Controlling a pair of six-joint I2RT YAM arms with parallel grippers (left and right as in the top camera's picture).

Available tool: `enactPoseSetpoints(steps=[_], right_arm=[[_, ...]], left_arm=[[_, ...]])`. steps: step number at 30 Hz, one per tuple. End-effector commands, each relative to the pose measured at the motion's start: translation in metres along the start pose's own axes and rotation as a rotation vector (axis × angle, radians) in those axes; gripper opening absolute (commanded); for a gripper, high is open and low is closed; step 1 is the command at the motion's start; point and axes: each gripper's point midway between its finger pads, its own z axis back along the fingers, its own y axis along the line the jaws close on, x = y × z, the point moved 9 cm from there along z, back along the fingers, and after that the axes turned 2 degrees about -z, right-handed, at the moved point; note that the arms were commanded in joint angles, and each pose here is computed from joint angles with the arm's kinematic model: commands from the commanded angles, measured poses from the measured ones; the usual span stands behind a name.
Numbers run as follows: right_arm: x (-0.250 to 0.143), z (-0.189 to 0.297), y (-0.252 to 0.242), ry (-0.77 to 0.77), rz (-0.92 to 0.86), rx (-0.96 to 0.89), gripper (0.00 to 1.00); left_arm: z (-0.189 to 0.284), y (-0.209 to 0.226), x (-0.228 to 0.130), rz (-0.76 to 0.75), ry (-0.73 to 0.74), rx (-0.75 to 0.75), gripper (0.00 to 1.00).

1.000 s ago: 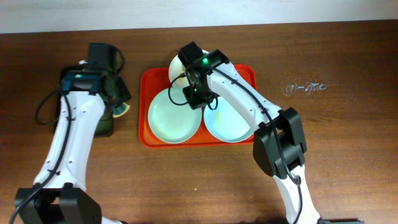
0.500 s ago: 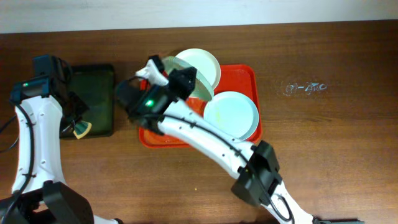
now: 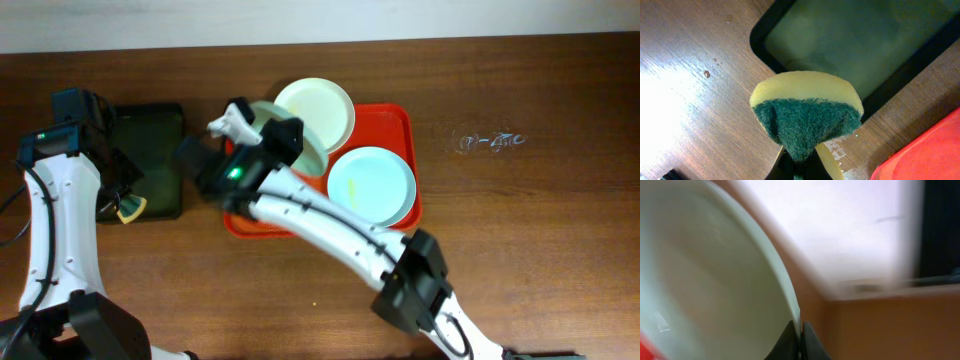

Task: Clean dirty plates on tray and stack at the side
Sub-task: 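Carry the pale green plate with the right gripper to the table's right side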

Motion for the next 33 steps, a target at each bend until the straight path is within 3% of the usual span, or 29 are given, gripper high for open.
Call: enactPoseSetpoints(steps=[1, 3, 6, 8, 13, 17, 22, 23, 25, 30, 33], right_arm=[[-0.015, -0.061, 0.009, 0.208, -0.115, 0.516, 0.04], [-0.027, -0.106, -0.031, 0.293, -0.247, 0.596, 0.04], [-0.059, -0.173, -0.089, 0.390, -0.533, 0.968, 0.04], [-0.095, -0.218, -0.120, 0.374, -0.645, 1.222, 0.04], [-0.233, -0.311, -0.163, 0.590, -0.968, 1.146, 0.04], [-0.307, -0.344, -0.178, 0.629, -1.130, 1.055, 0.04], [-0.349, -0.357, -0.189, 0.655, -1.195, 0.968, 0.05], [-0.350, -0.358, -0.188, 0.658, -1.189, 0.956, 0.11], [-0.351, -0.358, -0.188, 0.678, -1.199, 0.942, 0.74], [-0.334, -0.340, -0.211, 0.674, -1.254, 0.984, 0.87], [-0.278, -0.303, -0.253, 0.512, -1.194, 0.976, 0.91]], left_arm=[[0.005, 0.003, 0.003, 0.009, -0.020, 0.007, 0.00], [0.005, 0.003, 0.002, 0.008, -0.017, 0.013, 0.00], [0.005, 0.003, 0.002, 0.008, -0.016, 0.012, 0.00], [0.005, 0.003, 0.002, 0.008, -0.017, 0.013, 0.00], [0.004, 0.003, 0.002, 0.008, -0.014, 0.013, 0.00], [0.003, 0.002, 0.003, 0.009, -0.020, 0.010, 0.00], [0.003, 0.002, 0.005, 0.011, -0.029, 0.006, 0.00], [0.003, 0.001, 0.005, 0.012, -0.031, 0.005, 0.00], [0.003, 0.001, 0.005, 0.012, -0.032, 0.004, 0.00], [0.003, 0.001, 0.006, 0.013, -0.035, 0.003, 0.00], [0.003, 0.001, 0.006, 0.013, -0.035, -0.002, 0.00]])
